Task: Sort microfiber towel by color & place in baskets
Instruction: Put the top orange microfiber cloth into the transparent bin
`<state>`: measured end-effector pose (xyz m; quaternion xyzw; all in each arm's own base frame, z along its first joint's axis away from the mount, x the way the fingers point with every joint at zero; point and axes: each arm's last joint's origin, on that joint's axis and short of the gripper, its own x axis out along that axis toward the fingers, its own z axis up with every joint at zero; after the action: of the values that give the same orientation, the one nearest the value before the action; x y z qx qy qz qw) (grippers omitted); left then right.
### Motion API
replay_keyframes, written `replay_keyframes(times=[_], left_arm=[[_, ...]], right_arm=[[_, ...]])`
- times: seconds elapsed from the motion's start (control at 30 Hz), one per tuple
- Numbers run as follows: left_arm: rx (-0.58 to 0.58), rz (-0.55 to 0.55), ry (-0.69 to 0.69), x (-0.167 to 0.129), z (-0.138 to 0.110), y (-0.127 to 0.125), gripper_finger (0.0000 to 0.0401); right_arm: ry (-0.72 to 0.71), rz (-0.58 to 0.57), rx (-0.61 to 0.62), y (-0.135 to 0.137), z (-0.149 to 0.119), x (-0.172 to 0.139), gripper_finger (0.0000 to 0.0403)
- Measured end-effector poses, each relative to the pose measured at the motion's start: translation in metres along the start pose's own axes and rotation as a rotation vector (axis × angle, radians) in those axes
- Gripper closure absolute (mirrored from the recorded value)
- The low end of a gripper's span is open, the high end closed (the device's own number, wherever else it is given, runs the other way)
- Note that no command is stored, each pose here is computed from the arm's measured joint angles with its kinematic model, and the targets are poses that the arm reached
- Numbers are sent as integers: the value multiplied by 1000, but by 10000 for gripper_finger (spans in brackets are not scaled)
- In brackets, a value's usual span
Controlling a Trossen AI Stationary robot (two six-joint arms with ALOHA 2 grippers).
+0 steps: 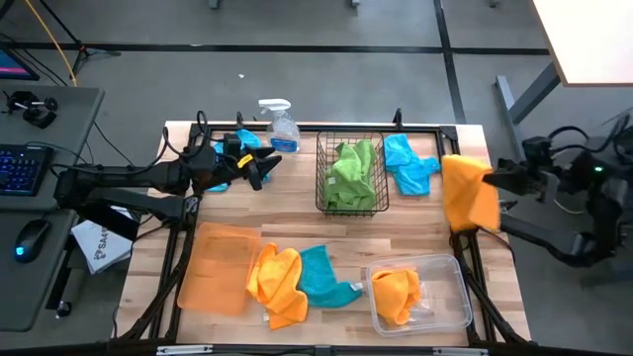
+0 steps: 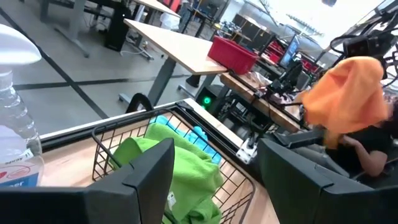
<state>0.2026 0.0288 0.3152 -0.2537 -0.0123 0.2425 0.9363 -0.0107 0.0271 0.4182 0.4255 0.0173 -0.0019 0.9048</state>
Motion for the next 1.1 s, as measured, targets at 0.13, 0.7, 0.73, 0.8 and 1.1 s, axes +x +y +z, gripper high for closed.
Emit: replay_keyframes(times=[0.13,0.7,0.73,0.8,1.1], left_arm=[[-10,6,-10,0,1,0,184],[16,-4,-31,0,3,-1,184],[21,-4,-31,0,3,-1,184],[22,-4,-31,0,3,-1,184],[44,-12,-47,0,4,-2,184]], right_arm=[[52,46,-21,-10,7,24,402],[242,294,-95,-25,53,134,403],[277,312,-90,-24,49,143,403],[373,341,-69,-21,36,161,403],[792,375,220,6,-25,195,403]])
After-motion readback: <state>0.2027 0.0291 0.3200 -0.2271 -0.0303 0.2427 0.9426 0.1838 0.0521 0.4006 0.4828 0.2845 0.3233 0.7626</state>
